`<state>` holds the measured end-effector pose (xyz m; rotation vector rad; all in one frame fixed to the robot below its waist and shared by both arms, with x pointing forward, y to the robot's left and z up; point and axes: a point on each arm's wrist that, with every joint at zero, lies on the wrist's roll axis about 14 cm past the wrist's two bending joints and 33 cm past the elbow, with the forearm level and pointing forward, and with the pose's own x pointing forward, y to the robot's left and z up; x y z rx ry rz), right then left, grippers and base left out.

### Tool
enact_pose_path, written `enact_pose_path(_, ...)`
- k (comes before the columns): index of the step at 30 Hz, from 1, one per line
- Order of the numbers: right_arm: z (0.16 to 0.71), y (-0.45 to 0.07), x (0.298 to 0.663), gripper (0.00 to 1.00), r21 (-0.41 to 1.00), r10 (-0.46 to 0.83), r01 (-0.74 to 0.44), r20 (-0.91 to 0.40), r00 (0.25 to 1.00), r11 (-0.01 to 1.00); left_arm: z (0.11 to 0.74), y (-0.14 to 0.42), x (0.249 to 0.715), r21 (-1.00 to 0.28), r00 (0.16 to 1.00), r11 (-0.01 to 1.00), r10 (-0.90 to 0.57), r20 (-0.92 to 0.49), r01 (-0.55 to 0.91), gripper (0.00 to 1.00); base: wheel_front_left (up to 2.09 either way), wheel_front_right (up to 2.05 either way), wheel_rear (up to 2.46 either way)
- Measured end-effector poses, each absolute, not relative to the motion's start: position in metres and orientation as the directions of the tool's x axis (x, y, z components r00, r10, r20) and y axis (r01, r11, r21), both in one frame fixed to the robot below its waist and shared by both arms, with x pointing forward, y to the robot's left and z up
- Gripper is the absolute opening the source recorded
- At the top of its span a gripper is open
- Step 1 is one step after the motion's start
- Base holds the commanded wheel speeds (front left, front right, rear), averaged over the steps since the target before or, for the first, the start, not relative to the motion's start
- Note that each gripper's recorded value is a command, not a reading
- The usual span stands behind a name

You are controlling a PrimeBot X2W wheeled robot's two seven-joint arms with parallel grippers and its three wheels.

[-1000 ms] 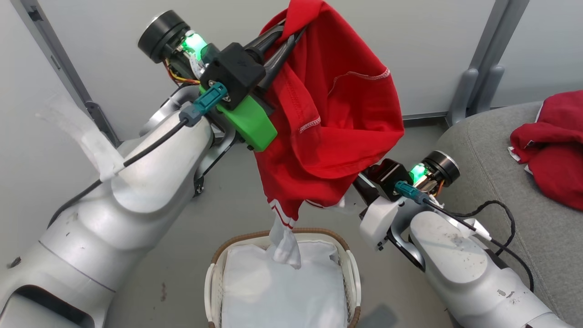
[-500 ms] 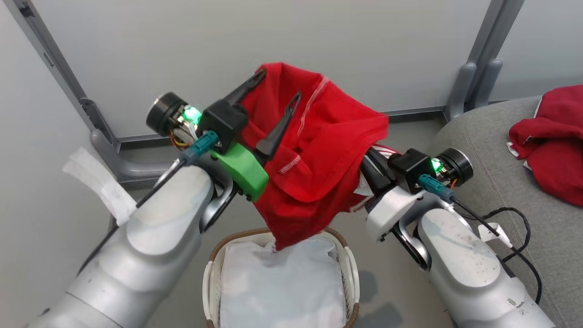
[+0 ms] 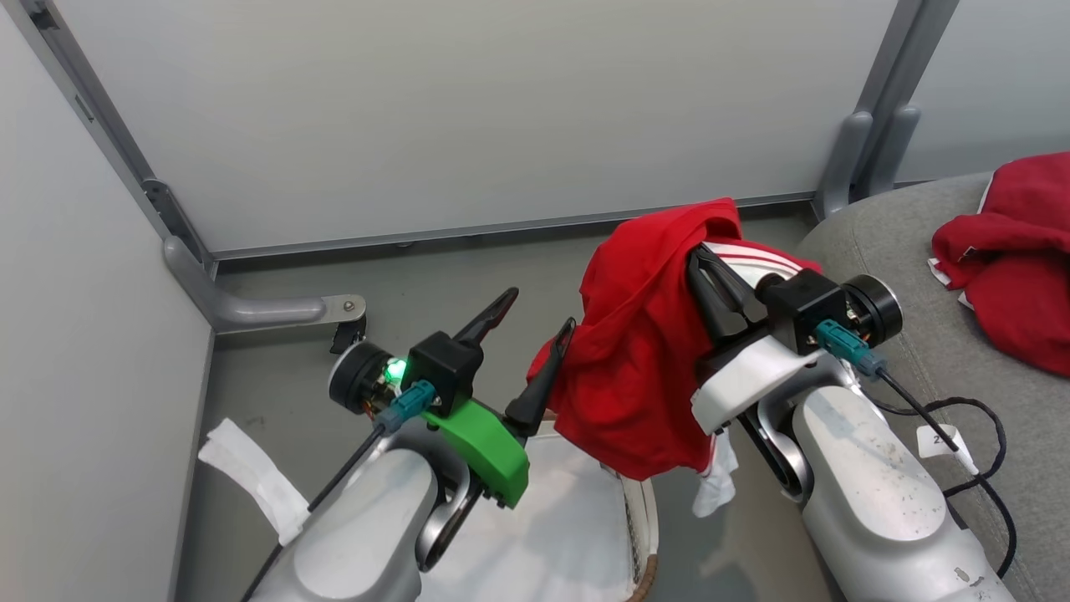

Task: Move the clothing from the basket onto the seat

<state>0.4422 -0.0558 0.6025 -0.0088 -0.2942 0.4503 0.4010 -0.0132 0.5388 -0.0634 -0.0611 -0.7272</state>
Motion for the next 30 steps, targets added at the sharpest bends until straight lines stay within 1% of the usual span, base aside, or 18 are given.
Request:
enact_pose_path(8, 0.611, -0.075, 0.440, 0.00, -0.057, 0.378, -0.380, 0.312, 0.872, 0.923, 0.516, -0.015, 0.385, -0.123, 0.765, 0.756, -0.642, 0.050, 0.643, 1.00, 0.00, 0.00, 0.00)
enact_pose_path(17, 0.613, -0.110, 0.437, 0.00, -0.061, 0.295, -0.291, 0.321, 0.900, 0.955, 0.506, -0.024, 0.381, -0.142, 0.759, 0.748, -0.650, 0.040, 0.648, 1.00, 0.00, 0.00, 0.00)
enact_pose_path(24, 0.616, -0.151, 0.429, 0.00, -0.081, 0.202, -0.186, 0.329, 0.922, 0.979, 0.509, -0.051, 0.381, -0.154, 0.711, 0.697, -0.701, 0.058, 0.700, 1.00, 0.00, 0.00, 0.00)
enact_pose_path(30, 0.620, -0.195, 0.417, 0.00, -0.102, 0.102, -0.072, 0.335, 0.937, 0.992, 0.509, -0.086, 0.378, -0.164, 0.637, 0.621, -0.767, 0.069, 0.766, 1.00, 0.00, 0.00, 0.00)
